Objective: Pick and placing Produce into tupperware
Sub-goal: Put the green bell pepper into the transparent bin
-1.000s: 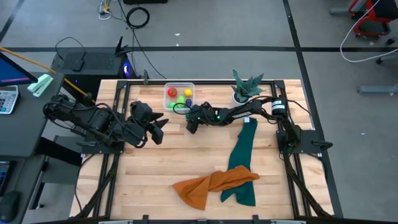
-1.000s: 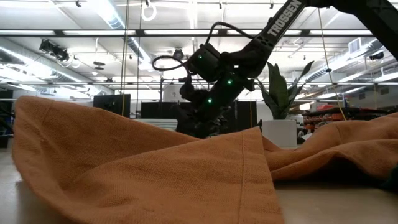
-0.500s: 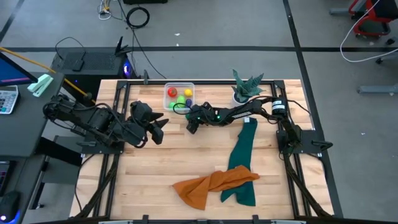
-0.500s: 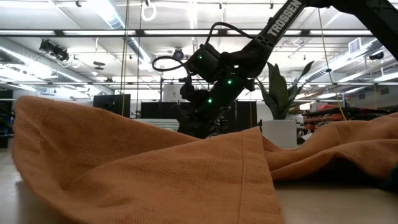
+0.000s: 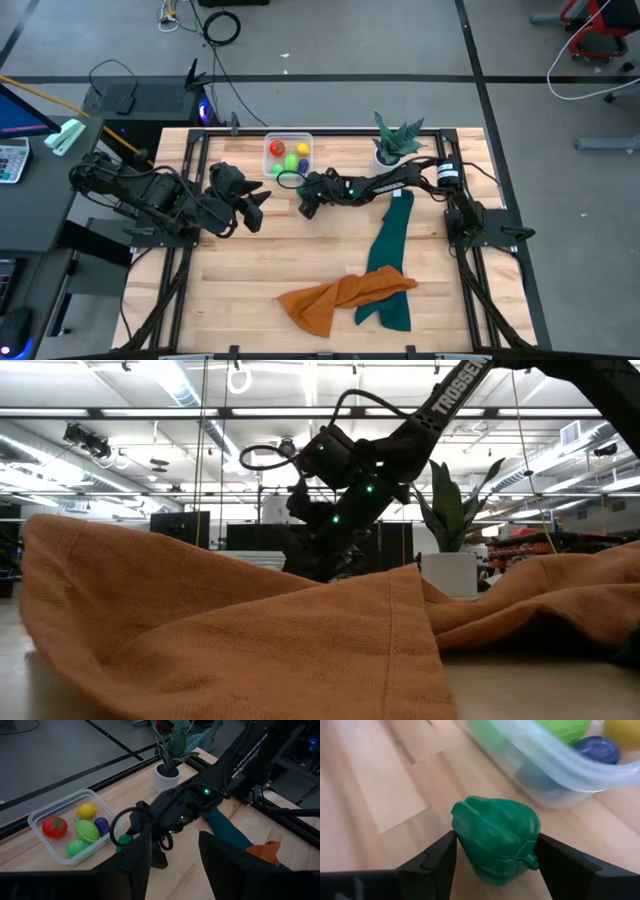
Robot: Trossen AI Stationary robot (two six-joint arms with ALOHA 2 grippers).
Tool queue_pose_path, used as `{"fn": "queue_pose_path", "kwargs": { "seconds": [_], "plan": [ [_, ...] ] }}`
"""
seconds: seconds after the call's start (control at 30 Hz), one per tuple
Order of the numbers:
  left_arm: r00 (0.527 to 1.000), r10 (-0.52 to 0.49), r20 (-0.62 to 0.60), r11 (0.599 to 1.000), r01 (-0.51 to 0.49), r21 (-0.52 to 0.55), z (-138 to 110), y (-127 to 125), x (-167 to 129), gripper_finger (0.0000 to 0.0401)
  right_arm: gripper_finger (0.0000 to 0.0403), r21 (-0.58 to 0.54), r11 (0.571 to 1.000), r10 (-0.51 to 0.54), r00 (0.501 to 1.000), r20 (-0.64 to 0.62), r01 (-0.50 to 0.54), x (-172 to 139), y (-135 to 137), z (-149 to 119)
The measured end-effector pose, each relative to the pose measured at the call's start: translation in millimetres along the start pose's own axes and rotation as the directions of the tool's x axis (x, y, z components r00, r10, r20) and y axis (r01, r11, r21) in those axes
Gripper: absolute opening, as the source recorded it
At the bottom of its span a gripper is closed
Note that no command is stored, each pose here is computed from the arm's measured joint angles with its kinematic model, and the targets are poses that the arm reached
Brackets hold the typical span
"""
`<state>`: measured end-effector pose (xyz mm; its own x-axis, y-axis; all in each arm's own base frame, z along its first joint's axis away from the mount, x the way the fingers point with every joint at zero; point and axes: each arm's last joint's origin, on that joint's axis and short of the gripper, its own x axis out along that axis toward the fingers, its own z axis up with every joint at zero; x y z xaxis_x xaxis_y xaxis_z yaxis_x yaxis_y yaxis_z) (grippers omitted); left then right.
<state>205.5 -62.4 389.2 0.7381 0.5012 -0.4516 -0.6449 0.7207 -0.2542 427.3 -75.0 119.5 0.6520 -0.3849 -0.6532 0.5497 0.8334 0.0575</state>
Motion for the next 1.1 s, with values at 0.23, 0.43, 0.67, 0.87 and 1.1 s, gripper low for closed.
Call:
{"fn": "queue_pose_path", "kwargs": {
  "seconds": [0.23, 0.43, 0.67, 0.87, 1.1],
  "plan": [
    [1.000, 0.000, 0.000, 1.000, 0.000, 0.000, 0, 0, 0, 0.0172, 0.0210, -0.024, 0.997, 0.074, 0.997, 0.010, -0.074, -13, 22, 0],
    [1.000, 0.001, 0.000, 1.000, -0.001, 0.000, 0, 0, 0, 0.0172, 0.0210, -0.058, 0.991, 0.121, 0.992, 0.044, -0.118, -23, 40, 3],
    [1.000, 0.003, 0.004, 1.000, -0.003, -0.003, 0, 0, 0, 0.0172, 0.0210, -0.119, 0.982, 0.162, 0.978, 0.129, -0.147, -32, 56, 34],
    [1.000, 0.003, 0.004, 1.000, -0.003, -0.003, 0, 0, 0, 0.0172, 0.0210, -0.168, 0.983, 0.117, 0.964, 0.240, -0.078, -40, 54, 74],
    [1.000, 0.003, 0.004, 1.000, -0.003, -0.003, 0, 0, 0, 0.0172, 0.0210, -0.102, 0.995, 0.037, 0.961, 0.276, -0.009, -32, 19, 98]
  ]
}}
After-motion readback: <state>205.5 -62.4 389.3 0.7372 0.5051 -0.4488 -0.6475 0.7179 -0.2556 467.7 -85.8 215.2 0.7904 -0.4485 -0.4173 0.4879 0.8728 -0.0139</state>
